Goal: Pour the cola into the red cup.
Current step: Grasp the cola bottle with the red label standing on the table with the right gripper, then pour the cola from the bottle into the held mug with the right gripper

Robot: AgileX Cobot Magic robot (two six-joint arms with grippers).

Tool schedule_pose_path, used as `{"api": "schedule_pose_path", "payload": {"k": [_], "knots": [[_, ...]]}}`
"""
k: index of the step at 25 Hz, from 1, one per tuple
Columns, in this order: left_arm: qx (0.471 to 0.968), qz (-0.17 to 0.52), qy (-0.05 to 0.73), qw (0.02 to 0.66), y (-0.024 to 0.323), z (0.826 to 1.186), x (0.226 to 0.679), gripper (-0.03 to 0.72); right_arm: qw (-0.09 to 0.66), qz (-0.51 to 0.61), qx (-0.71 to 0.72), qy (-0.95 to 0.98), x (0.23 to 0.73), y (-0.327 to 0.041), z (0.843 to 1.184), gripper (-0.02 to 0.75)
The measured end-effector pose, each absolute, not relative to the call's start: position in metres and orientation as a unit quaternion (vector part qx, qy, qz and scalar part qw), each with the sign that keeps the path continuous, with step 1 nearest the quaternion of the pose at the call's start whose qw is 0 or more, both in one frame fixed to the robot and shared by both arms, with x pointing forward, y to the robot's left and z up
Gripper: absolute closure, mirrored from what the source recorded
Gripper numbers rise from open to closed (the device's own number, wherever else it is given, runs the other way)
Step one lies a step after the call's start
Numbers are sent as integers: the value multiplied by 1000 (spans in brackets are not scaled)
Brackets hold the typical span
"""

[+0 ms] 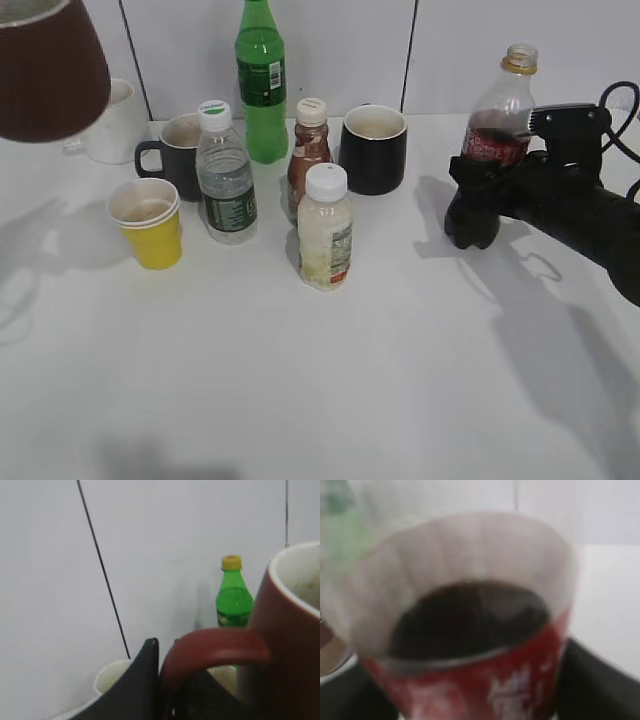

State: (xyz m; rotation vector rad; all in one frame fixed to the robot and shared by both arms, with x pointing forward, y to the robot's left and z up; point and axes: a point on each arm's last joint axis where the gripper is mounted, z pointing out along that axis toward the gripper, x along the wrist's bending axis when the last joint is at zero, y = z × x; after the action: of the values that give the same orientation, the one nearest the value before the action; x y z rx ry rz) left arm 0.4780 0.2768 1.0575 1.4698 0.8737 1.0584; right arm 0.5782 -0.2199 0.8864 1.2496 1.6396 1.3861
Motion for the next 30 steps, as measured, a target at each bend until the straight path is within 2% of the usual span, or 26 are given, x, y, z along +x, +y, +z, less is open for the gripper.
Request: {"api": "schedule_pose_path", "payload": {"k": [4, 7, 13, 18, 23, 30], "knots": [[635, 422, 370, 531, 266, 1053, 477, 636, 333, 527, 441, 646, 576, -217, 902, 276], [661, 395, 364, 524, 249, 1048, 474, 636, 352, 516, 398, 672, 570, -210, 933, 276], [707, 334, 356, 512, 211, 1036, 463, 636, 404, 444, 270, 753, 545, -181, 987, 276], [737, 289, 335, 510, 185, 1022, 459, 636, 452, 394, 156, 785, 532, -154, 1020, 276], [755, 259, 331, 504, 168, 1011, 461, 636, 490, 354, 63, 794, 530, -138, 1036, 276], [750, 247, 322, 522, 147, 1019, 470, 636, 529, 300, -34, 793, 530, -131, 1041, 276]]}}
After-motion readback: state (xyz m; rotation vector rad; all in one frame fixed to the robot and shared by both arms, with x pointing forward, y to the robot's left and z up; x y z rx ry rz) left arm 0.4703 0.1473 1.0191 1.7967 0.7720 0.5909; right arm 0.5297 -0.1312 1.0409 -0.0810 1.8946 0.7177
